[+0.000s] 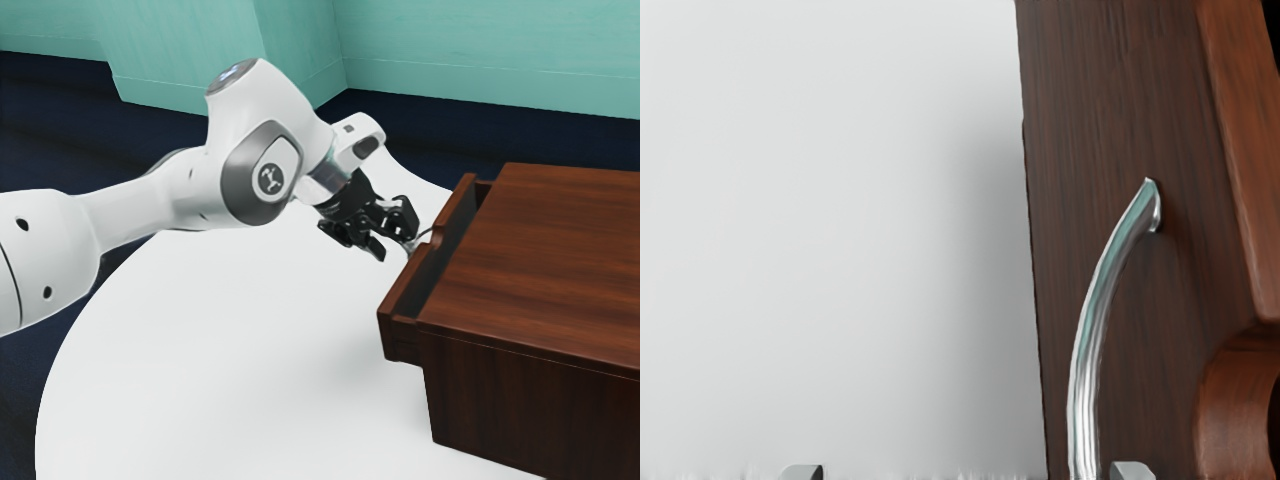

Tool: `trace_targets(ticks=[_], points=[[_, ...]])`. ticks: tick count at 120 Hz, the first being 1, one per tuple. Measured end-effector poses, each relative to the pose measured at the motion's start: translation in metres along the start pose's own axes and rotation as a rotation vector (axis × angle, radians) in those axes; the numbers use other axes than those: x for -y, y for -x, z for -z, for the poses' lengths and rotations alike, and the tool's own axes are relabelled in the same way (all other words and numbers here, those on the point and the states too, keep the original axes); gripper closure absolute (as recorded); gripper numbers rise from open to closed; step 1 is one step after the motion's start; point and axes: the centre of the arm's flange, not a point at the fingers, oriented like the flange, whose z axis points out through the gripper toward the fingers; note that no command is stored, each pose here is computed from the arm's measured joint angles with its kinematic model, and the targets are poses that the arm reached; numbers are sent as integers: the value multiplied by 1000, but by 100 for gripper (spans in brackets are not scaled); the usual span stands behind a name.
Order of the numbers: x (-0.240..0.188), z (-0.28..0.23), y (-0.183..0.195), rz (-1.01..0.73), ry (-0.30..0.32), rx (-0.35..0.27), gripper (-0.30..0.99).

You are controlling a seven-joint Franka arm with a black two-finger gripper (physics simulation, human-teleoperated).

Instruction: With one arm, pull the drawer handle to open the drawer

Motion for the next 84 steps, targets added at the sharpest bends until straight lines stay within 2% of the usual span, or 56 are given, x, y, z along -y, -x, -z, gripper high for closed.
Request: trace_targets(ticks=[37,84], points=[[27,10,0,40,-21,-7,37],[37,10,-1,57,-41,-7,37]])
